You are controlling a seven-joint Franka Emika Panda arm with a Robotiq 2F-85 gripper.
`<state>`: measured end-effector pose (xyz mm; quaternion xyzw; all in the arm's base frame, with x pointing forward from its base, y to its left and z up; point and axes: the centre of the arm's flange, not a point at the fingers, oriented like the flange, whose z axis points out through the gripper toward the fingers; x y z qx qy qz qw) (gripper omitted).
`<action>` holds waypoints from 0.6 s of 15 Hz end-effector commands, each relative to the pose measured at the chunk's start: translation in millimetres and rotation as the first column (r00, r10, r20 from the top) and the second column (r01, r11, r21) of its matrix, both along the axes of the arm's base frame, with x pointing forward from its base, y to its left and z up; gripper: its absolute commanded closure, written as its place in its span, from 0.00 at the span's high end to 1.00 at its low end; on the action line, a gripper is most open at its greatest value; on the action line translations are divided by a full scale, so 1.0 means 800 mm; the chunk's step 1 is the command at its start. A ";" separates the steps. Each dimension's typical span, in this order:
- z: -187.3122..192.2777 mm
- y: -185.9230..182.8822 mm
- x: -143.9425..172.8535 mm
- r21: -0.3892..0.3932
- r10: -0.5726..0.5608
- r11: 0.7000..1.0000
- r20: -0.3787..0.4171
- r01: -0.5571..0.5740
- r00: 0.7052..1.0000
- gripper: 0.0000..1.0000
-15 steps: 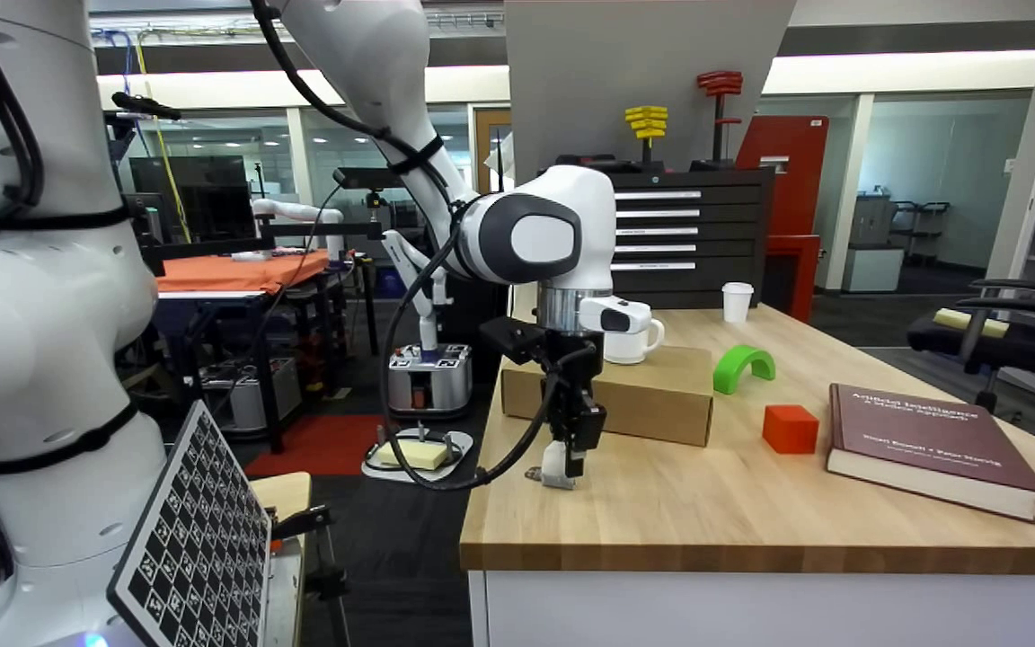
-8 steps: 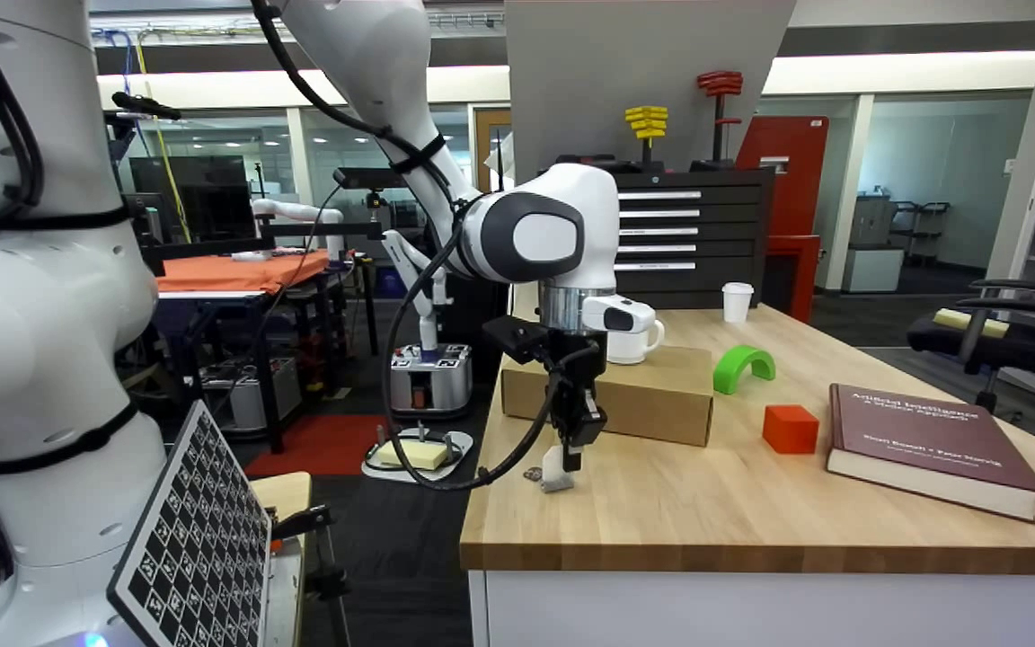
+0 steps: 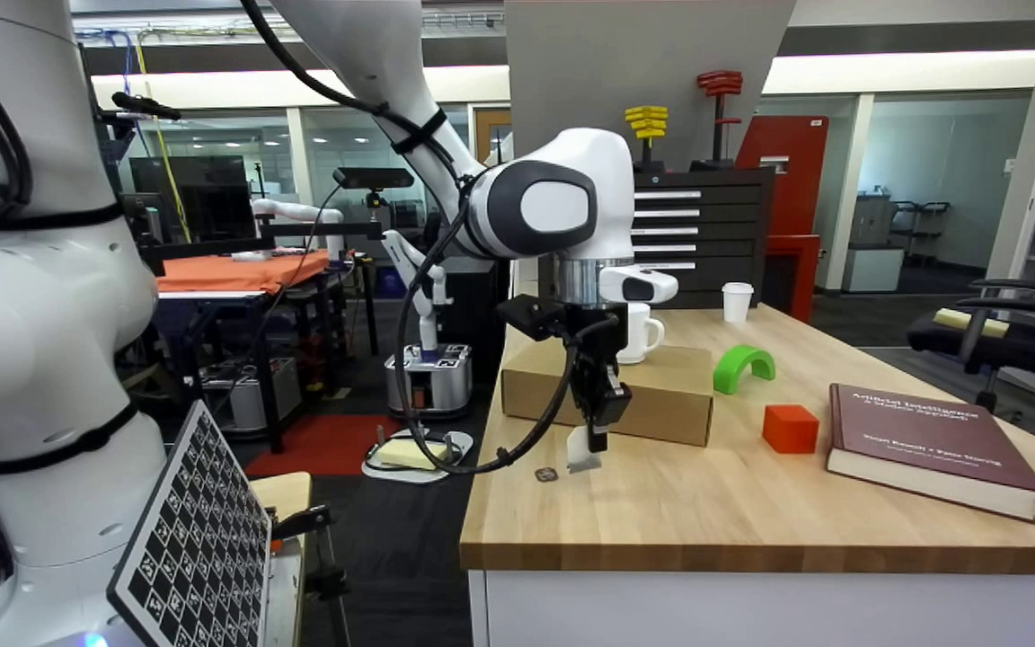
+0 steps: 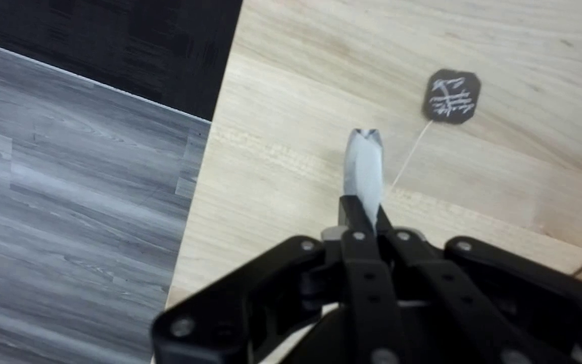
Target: Put the teabag in the mug
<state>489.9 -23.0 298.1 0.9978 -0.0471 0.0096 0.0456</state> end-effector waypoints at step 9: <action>0.127 0.001 -0.002 -0.035 0.018 0.999 0.097 -0.014 0.995 0.02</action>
